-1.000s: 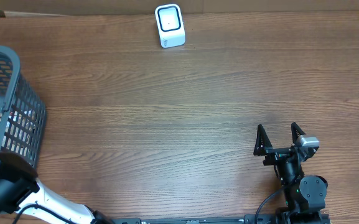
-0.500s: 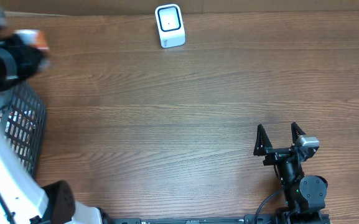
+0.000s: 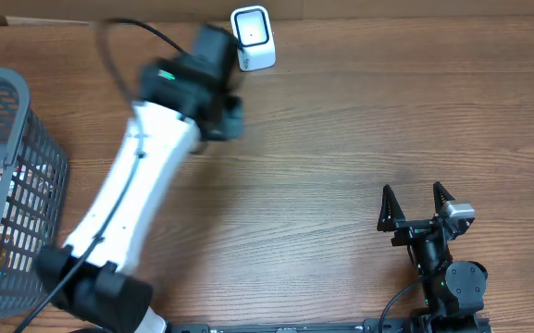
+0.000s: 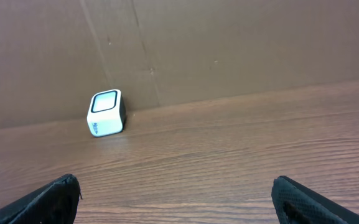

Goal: Scan the item barcode
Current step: 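Lift the box out and place it on the table center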

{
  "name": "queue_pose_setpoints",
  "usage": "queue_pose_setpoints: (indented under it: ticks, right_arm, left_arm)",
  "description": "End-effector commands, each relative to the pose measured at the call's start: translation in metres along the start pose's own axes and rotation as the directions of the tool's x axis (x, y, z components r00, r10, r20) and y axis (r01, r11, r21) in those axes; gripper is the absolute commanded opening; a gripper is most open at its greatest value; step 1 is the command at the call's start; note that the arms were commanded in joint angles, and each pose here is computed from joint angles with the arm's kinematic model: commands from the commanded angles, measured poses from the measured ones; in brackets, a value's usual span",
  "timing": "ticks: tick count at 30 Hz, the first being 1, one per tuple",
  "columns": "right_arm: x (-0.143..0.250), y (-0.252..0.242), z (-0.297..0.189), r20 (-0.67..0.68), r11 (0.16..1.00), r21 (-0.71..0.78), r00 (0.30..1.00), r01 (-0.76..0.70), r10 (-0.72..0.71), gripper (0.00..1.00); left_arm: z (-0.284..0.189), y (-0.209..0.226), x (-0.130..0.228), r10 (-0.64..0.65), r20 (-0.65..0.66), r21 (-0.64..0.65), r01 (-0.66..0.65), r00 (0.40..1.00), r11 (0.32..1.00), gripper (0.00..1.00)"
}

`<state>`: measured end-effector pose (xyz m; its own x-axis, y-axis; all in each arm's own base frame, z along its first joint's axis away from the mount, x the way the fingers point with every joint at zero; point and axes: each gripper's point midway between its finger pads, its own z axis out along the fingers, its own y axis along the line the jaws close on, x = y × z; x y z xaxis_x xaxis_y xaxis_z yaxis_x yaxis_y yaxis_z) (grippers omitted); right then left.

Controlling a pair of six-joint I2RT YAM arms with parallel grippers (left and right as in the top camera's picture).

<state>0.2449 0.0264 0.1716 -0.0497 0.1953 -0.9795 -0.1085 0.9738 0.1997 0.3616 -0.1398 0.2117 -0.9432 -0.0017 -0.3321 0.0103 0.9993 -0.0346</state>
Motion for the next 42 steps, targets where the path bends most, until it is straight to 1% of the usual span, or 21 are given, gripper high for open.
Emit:
queue_pose_setpoints:
  ticks: [1, 4, 8, 11, 16, 17, 19, 22, 23, 26, 27, 30, 35, 39, 42]
  right_arm:
    - [0.002, 0.000, 0.000, 0.004, 1.000, 0.002, 1.000, 0.001, -0.001, 1.00]
    - [0.002, -0.001, 0.000, 0.004, 1.000, 0.002, 1.000, 0.001, -0.001, 1.00]
    - [0.002, -0.001, 0.000, 0.004, 1.000, 0.002, 1.000, 0.001, -0.001, 1.00]
    - [0.002, -0.001, 0.000, 0.004, 1.000, 0.002, 1.000, 0.001, -0.001, 1.00]
    - [0.002, -0.001, 0.000, 0.004, 1.000, 0.002, 1.000, 0.001, -0.001, 1.00]
    - [0.002, -0.001, 0.000, 0.004, 1.000, 0.002, 1.000, 0.001, -0.001, 1.00]
    - [0.002, -0.001, 0.000, 0.004, 1.000, 0.002, 1.000, 0.001, -0.001, 1.00]
    - [0.002, -0.001, 0.000, 0.004, 1.000, 0.002, 1.000, 0.001, -0.001, 1.00]
    - [0.002, 0.000, 0.000, 0.004, 1.000, 0.002, 1.000, 0.001, -0.001, 1.00]
    - [0.002, -0.001, 0.000, 0.004, 1.000, 0.002, 1.000, 0.001, -0.001, 1.00]
    - [0.002, -0.001, 0.000, 0.004, 1.000, 0.002, 1.000, 0.001, -0.001, 1.00]
    - [0.002, -0.001, 0.000, 0.004, 1.000, 0.002, 1.000, 0.001, -0.001, 1.00]
    - [0.002, -0.001, 0.000, 0.004, 1.000, 0.002, 1.000, 0.001, -0.001, 1.00]
    - [0.002, -0.001, 0.000, 0.004, 1.000, 0.002, 1.000, 0.001, -0.001, 1.00]
    - [0.002, -0.001, 0.000, 0.004, 1.000, 0.002, 1.000, 0.001, -0.001, 1.00]
  left_arm:
    - [0.043, -0.049, 0.026, -0.014, -0.018, 0.084, 0.015, 1.000, 0.996, 0.04]
    - [0.070, -0.082, 0.037, 0.024, 0.032, 0.146, -0.028, 0.999, 0.989, 0.04]
    - [0.092, -0.116, 0.046, 0.020, 0.105, 0.224, -0.043, 0.994, 0.974, 0.04]
    - [0.098, -0.134, 0.049, 0.032, 0.153, 0.269, -0.073, 0.988, 0.960, 0.04]
    - [0.101, -0.146, 0.059, 0.046, 0.161, 0.289, -0.091, 0.986, 0.953, 0.05]
    - [0.101, -0.147, 0.060, 0.049, 0.160, 0.289, -0.095, 0.986, 0.953, 0.09]
    - [0.101, -0.148, 0.060, 0.052, 0.160, 0.291, -0.097, 0.986, 0.952, 0.26]
    - [0.100, -0.149, 0.059, 0.051, 0.166, 0.295, -0.099, 0.985, 0.950, 0.69]
    - [0.100, -0.149, 0.059, 0.051, 0.169, 0.296, -0.099, 0.984, 0.950, 0.76]
    - [0.096, -0.150, 0.054, 0.102, 0.194, 0.287, -0.156, 0.976, 0.945, 0.82]
    - [0.092, -0.148, 0.051, 0.103, 0.193, 0.283, -0.156, 0.976, 0.946, 0.82]
    - [0.066, -0.133, 0.033, 0.079, 0.172, 0.258, -0.122, 0.982, 0.959, 0.81]
    - [-0.017, -0.079, -0.009, 0.069, 0.167, 0.174, -0.098, 0.984, 0.980, 0.75]
    - [-0.094, -0.003, -0.038, -0.044, 0.231, 0.056, 0.032, 0.972, 0.998, 0.76]
    - [-0.136, 0.053, -0.046, -0.143, 0.298, -0.012, 0.153, 0.944, 0.988, 0.76]
